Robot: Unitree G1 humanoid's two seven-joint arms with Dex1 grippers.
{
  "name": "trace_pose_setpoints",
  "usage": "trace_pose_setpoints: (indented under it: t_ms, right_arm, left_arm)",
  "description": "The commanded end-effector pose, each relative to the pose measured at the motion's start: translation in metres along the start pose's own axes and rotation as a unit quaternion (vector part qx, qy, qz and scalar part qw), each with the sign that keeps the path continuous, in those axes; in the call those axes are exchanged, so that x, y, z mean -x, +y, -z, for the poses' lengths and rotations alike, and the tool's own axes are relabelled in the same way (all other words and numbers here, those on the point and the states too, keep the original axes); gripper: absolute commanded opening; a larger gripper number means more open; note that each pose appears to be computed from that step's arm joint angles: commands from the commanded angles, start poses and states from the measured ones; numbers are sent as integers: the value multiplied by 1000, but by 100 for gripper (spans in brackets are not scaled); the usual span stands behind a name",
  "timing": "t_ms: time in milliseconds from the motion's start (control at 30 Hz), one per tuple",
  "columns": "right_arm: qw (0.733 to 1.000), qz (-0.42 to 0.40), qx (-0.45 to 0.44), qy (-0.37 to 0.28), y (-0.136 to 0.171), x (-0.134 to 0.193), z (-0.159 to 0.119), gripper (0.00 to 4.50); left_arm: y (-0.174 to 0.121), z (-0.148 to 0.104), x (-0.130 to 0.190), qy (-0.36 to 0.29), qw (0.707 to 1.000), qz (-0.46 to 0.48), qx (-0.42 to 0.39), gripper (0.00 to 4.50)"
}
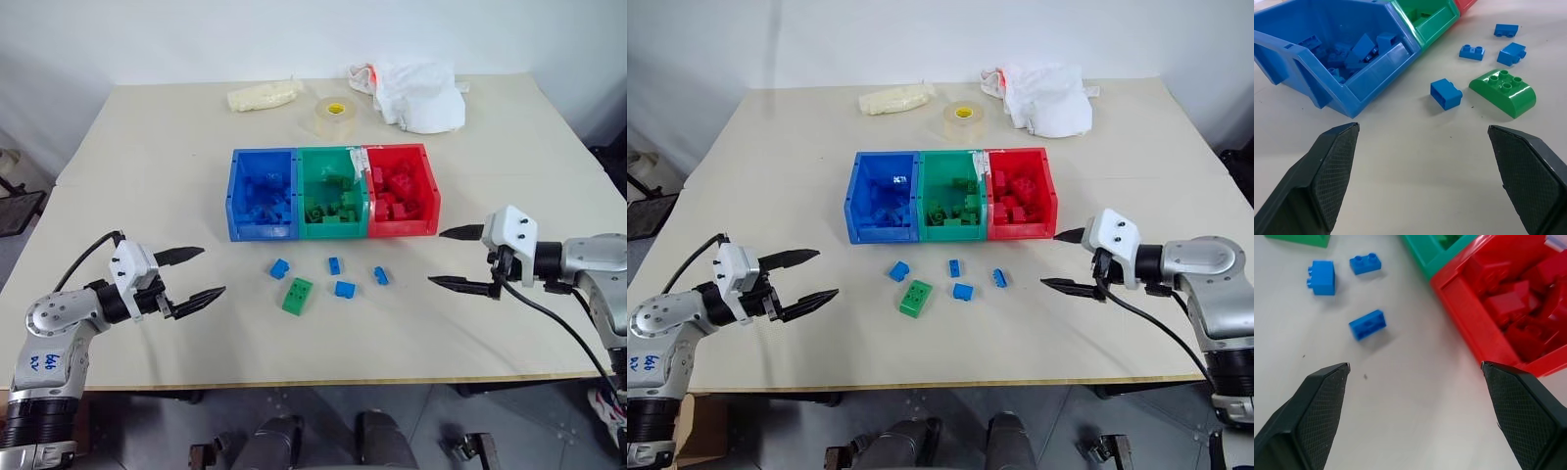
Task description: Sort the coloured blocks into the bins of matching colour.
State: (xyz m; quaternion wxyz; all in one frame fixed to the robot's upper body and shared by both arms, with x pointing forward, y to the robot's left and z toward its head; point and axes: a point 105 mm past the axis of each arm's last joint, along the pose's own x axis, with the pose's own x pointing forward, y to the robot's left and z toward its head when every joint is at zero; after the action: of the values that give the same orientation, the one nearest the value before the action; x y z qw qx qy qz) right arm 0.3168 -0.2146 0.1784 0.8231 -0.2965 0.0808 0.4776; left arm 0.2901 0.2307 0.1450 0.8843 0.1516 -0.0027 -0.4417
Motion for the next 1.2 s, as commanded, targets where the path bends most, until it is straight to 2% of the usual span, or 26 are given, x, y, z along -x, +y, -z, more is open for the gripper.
trace_pose_setpoints:
  t_ms: [33, 200, 333, 500, 633, 733, 933, 1000, 1200]
  right_arm:
    - [1000, 13, 13, -13, -6, 3, -10, 450]
    - [1000, 13, 5, -12, -6, -1, -10, 450]
    - [1000, 3, -16, 14, -1, 2, -2, 450]
    - [993, -6, -54, 100, 8, 39, 28, 450]
    - [991, 2, -57, 123, 8, 60, 32, 450]
    - [991, -7, -55, 123, 11, 60, 28, 450]
    - [995, -57, -44, 73, 27, 21, 0, 450]
    - [994, -83, -38, 57, 32, -5, -7, 450]
    - [993, -110, -21, 32, 29, -51, -13, 450]
  left_arm:
    - [1, -10, -2, -23, 1000, 7, 0, 447]
    - [2, -9, -6, -16, 1000, -10, 1, 447]
    - [-5, -7, -8, -10, 1000, 0, -1, 447]
    - [-14, -1, -4, -10, 999, 35, 1, 447]
    - [-16, -3, -4, -29, 998, 50, 5, 447]
    - [-15, -3, -4, -36, 998, 55, 11, 447]
    - [-24, -6, -5, -53, 996, 65, 8, 447]
    - [-28, -5, -6, -56, 996, 64, 9, 447]
    - [-44, -10, -11, -74, 995, 67, 10, 447]
